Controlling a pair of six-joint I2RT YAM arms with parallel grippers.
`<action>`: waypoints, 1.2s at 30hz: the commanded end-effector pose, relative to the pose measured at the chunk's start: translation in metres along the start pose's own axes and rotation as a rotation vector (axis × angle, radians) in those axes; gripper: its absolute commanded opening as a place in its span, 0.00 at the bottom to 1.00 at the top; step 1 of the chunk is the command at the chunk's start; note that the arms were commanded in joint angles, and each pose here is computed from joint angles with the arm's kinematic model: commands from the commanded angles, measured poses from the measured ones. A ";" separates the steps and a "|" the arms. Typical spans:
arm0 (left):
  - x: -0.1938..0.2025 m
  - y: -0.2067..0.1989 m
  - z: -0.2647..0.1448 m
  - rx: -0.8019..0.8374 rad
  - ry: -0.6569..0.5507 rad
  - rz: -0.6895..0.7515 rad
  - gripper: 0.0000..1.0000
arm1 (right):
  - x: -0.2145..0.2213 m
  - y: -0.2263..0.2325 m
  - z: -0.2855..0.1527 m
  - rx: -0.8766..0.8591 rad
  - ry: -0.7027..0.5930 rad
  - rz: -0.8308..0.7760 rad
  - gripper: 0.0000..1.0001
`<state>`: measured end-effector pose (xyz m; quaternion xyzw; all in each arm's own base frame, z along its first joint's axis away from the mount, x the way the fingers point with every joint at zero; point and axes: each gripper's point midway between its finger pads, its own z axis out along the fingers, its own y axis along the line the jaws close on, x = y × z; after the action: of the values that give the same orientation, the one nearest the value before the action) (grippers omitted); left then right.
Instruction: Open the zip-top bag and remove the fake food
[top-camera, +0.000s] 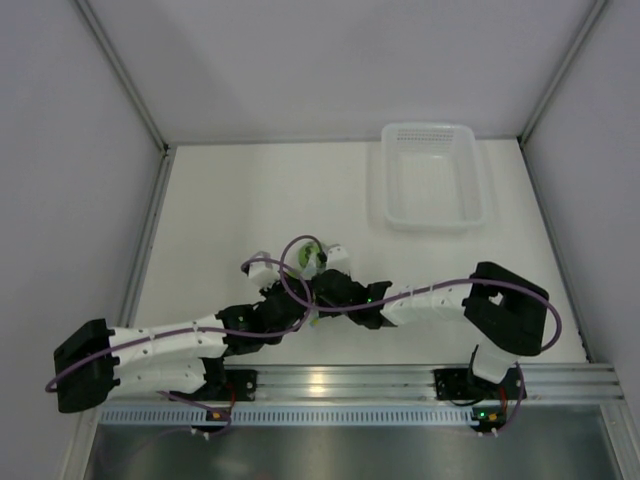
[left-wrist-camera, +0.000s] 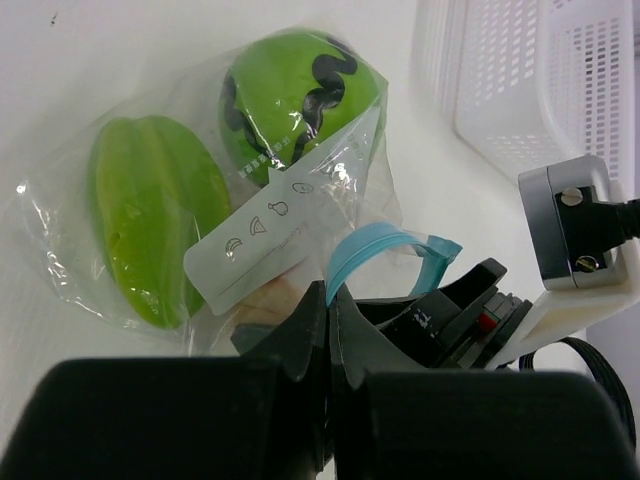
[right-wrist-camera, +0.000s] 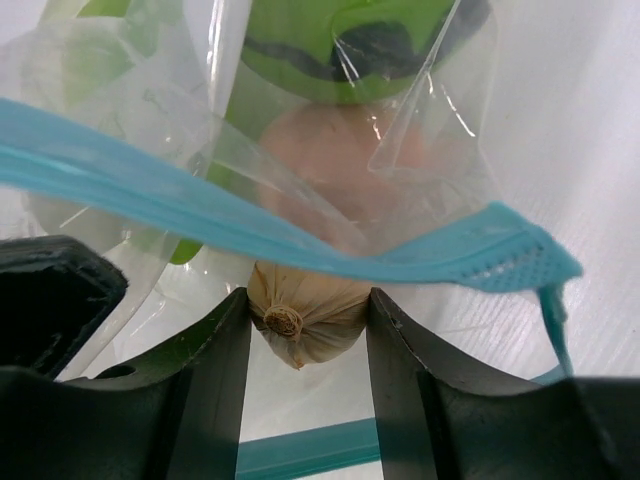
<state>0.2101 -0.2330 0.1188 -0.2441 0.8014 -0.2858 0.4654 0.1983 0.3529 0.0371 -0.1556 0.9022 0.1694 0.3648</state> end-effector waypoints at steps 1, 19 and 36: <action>0.001 -0.021 -0.002 0.058 0.012 -0.098 0.00 | -0.044 0.036 -0.025 -0.138 -0.153 0.028 0.35; -0.002 -0.009 0.005 0.012 -0.042 -0.108 0.00 | -0.058 0.036 -0.101 -0.221 -0.186 -0.006 0.35; 0.003 -0.016 0.006 0.018 -0.015 -0.074 0.00 | -0.152 -0.076 -0.148 0.004 -0.296 -0.040 0.36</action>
<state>0.2123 -0.2390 0.1086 -0.2612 0.7998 -0.2844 0.4595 0.2150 0.2765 0.2089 -0.1612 0.8398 0.2067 0.4754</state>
